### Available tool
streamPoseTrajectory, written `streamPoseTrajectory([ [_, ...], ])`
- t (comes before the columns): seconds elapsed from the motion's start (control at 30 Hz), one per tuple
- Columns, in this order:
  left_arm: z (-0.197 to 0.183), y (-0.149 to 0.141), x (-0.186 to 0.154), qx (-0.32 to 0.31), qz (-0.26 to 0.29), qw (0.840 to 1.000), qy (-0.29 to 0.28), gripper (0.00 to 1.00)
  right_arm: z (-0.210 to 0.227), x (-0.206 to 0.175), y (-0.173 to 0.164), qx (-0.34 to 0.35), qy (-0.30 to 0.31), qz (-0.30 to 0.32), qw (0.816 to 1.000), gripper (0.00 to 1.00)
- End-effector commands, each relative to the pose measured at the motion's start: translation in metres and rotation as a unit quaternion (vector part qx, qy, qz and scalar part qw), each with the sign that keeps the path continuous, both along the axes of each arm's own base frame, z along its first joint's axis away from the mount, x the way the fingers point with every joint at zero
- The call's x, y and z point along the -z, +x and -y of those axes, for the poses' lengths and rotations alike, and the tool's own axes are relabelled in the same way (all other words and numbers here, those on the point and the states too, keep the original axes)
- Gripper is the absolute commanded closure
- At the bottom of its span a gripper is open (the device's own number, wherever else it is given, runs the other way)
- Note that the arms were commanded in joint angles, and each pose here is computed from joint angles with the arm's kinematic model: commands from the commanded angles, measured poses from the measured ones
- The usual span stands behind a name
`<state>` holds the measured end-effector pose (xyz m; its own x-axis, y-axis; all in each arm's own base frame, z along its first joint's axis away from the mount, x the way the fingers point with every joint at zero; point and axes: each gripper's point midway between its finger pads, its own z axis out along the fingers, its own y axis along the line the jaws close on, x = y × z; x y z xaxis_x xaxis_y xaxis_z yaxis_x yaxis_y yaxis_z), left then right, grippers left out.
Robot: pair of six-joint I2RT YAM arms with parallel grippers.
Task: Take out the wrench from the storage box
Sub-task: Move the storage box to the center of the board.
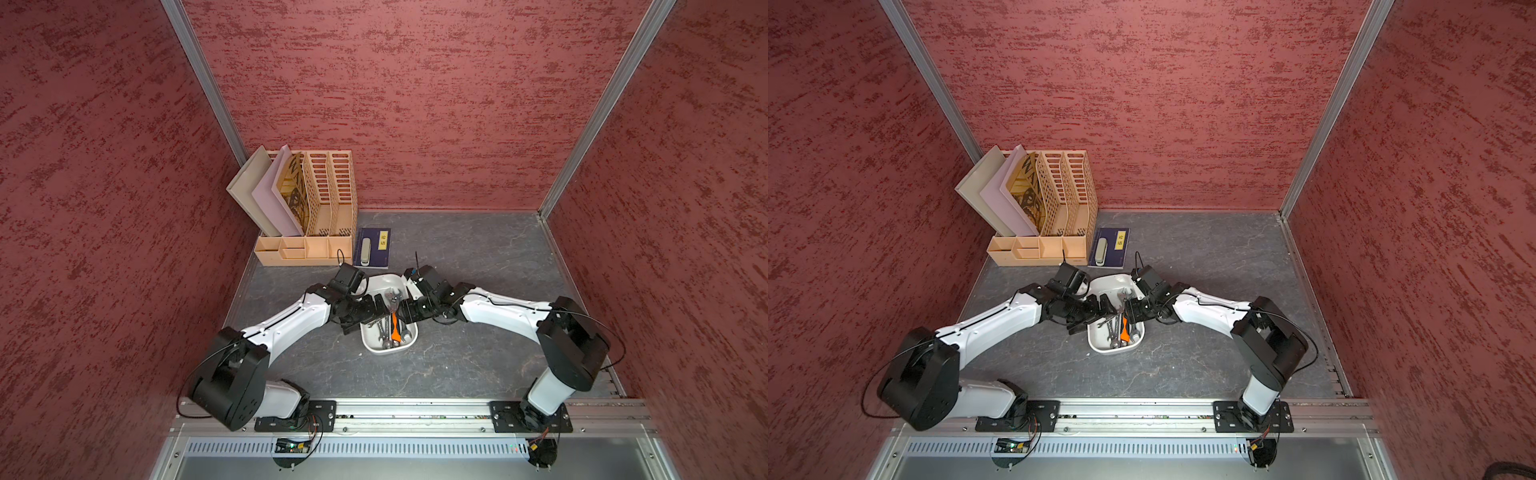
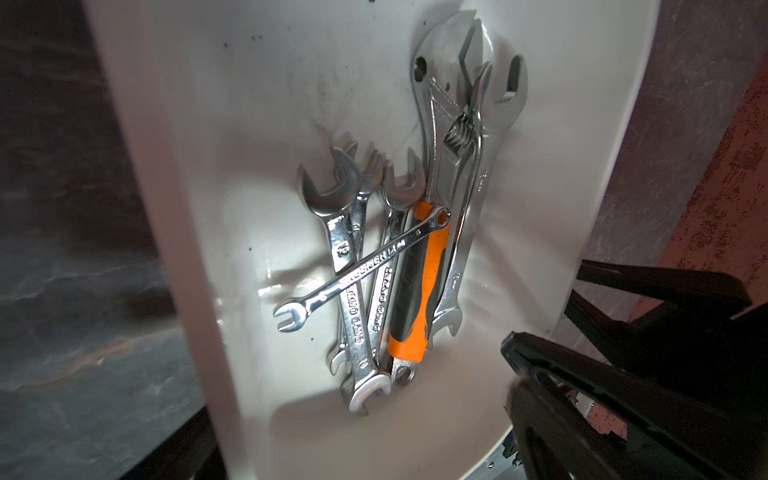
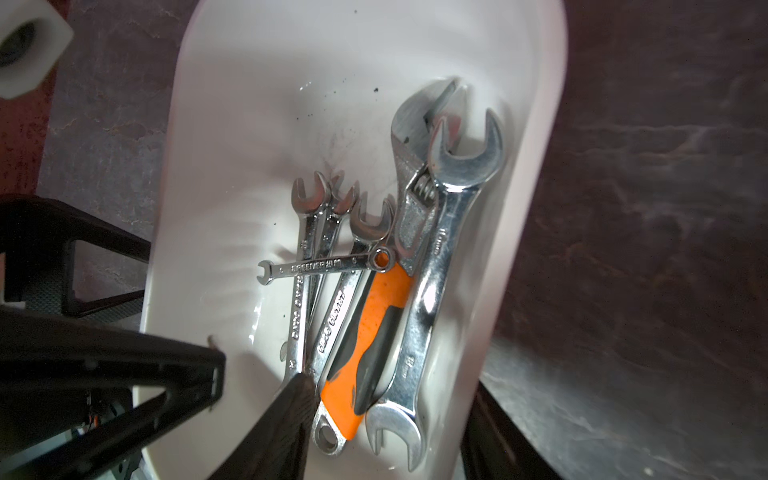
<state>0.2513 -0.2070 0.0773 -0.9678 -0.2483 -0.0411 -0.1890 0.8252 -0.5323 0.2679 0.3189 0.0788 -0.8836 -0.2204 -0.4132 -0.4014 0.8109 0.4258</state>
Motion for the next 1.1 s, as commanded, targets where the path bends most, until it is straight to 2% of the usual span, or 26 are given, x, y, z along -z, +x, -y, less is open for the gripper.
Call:
streamPoseTrajectory([
  [0.0, 0.043, 0.04, -0.03, 0.037, 0.075, 0.995, -0.059, 0.0, 0.001, -0.028, 0.011, 0.01, 0.033, 0.035, 0.999, 0.41],
  [0.2, 0.076, 0.067, -0.025, 0.064, 0.069, 0.993, -0.065, 0.0, 0.024, -0.031, 0.032, 0.041, 0.033, 0.04, 0.998, 0.41],
  [0.57, 0.111, 0.121, -0.027, 0.068, 0.086, 0.99, -0.083, 0.0, 0.046, -0.045, 0.086, 0.073, 0.05, 0.052, 0.995, 0.41],
  [0.9, 0.103, 0.177, -0.025, 0.033, 0.097, 0.991, -0.09, 0.0, 0.041, -0.047, 0.137, 0.073, 0.055, 0.05, 0.995, 0.41],
  [1.07, 0.096, 0.191, -0.012, 0.015, 0.088, 0.993, -0.081, 0.0, 0.049, -0.044, 0.161, 0.079, 0.039, 0.047, 0.995, 0.4],
])
